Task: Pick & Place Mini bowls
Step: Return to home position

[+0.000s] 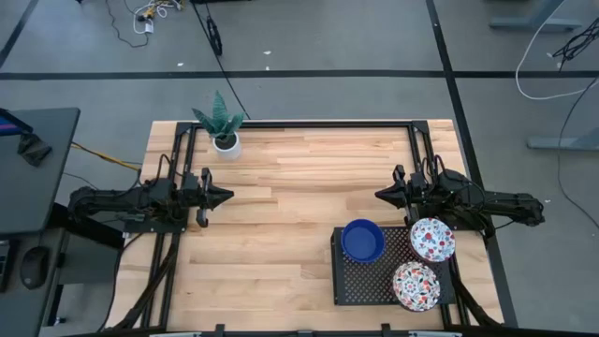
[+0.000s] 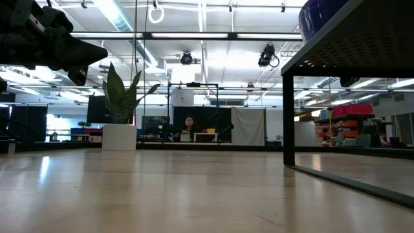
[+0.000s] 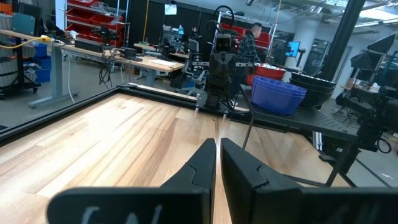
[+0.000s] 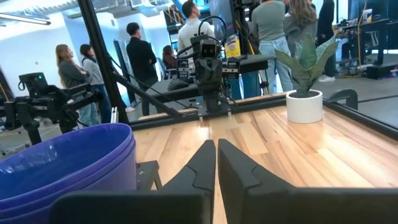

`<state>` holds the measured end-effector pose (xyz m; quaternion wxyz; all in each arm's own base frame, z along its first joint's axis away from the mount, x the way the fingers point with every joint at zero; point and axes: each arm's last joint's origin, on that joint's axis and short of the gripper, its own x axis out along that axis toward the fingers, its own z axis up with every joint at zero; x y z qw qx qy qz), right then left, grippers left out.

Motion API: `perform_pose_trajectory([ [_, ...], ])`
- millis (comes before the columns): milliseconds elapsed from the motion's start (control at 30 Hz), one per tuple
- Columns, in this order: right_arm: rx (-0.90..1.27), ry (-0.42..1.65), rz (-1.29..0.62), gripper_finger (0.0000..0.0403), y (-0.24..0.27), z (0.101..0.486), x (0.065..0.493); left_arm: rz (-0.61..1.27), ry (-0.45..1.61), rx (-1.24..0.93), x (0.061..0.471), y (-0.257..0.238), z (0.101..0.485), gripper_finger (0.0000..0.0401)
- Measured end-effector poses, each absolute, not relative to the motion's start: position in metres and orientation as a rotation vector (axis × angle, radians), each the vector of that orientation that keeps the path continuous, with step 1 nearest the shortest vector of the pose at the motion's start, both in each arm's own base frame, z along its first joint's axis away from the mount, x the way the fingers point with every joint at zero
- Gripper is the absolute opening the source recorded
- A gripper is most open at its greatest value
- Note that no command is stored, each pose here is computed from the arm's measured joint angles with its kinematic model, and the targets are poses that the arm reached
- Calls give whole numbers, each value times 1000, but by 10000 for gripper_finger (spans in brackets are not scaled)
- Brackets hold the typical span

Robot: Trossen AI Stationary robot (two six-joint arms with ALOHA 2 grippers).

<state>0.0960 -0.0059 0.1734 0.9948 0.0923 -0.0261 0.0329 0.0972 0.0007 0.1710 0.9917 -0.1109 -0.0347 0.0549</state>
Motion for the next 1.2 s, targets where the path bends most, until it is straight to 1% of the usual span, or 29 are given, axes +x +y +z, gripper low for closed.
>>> perform_pose_trajectory([
  [1200,185,-53,64,20,-6,174,96,110,-70,-223,97,1,171,30],
])
